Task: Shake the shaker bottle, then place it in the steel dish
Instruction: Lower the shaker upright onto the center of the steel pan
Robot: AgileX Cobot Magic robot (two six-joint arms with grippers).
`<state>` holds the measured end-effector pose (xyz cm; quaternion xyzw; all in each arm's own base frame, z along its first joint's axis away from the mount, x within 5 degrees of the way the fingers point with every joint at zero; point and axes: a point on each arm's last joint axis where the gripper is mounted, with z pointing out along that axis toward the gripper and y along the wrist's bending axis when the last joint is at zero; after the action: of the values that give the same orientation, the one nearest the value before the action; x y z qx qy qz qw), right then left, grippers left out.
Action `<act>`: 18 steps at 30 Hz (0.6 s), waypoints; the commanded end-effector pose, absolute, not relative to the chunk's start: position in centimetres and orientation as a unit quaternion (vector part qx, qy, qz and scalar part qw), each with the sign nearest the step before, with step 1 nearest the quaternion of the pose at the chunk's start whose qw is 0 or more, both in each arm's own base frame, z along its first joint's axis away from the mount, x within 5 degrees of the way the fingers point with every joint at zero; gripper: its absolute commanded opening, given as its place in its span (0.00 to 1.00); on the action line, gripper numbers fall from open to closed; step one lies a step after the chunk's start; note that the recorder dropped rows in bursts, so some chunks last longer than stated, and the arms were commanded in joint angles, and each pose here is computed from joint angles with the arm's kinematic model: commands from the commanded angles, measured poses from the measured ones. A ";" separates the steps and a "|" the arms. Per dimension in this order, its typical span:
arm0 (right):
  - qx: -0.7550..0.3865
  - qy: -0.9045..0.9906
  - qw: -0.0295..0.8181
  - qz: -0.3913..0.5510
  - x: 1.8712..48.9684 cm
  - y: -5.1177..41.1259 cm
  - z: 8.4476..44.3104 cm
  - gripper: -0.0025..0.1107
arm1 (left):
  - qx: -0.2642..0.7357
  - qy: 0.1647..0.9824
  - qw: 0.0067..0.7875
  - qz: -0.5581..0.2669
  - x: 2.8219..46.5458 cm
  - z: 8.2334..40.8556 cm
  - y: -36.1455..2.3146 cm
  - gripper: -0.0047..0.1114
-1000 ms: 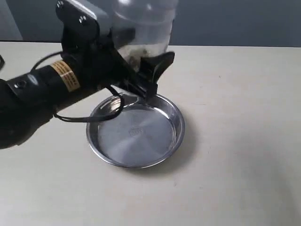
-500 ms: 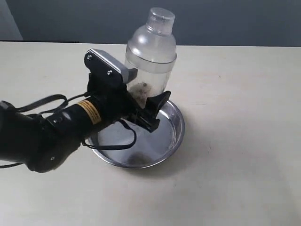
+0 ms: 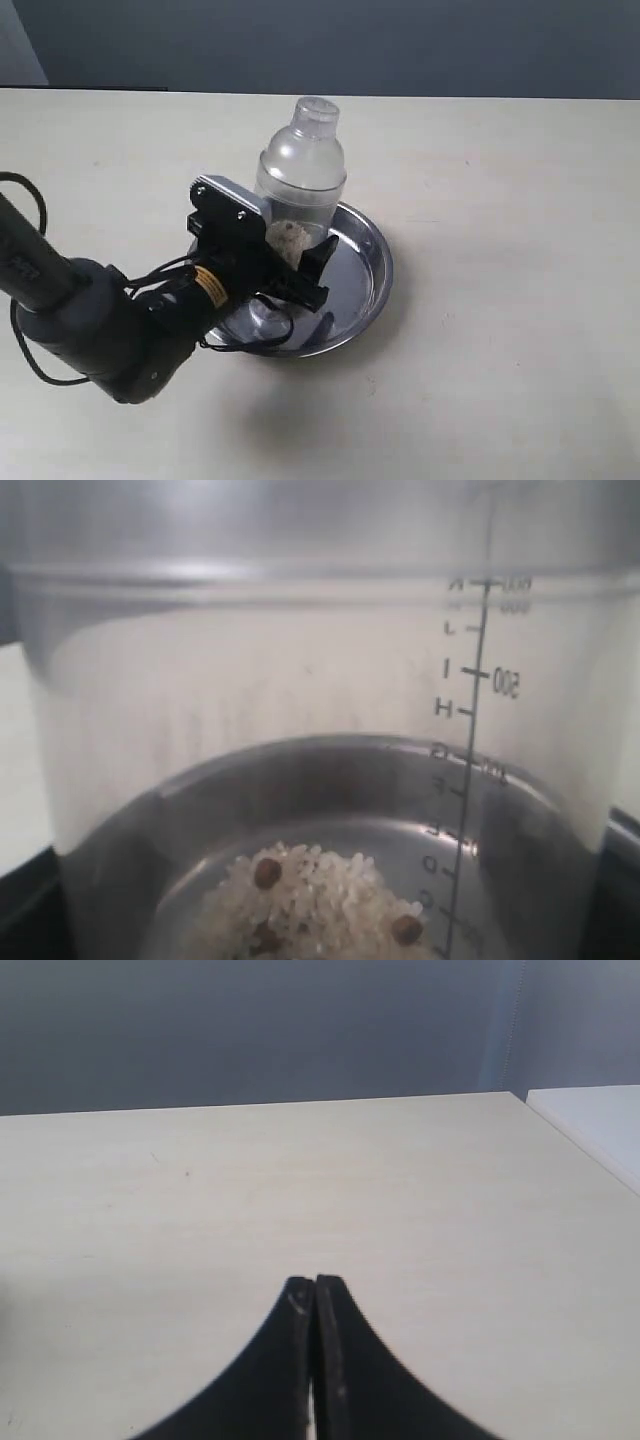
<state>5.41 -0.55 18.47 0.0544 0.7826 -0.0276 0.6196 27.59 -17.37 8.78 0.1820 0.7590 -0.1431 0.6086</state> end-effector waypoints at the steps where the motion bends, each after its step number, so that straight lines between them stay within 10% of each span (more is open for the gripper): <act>1: 0.055 0.777 0.626 -0.030 5.4 -0.6 18.6 0.01 | 0.157 0.753 0.621 -0.152 28.3 8.3 -17.6 0.04; 18: 0.055 0.777 0.626 -0.030 5.4 -0.6 18.6 0.01 | 0.154 0.761 0.607 -0.169 28.3 7.3 -17.9 0.04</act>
<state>5.41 -0.55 18.47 0.0544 0.7826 -0.0276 0.6196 28.71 -17.98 7.95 0.1454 0.7498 -0.1670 0.6236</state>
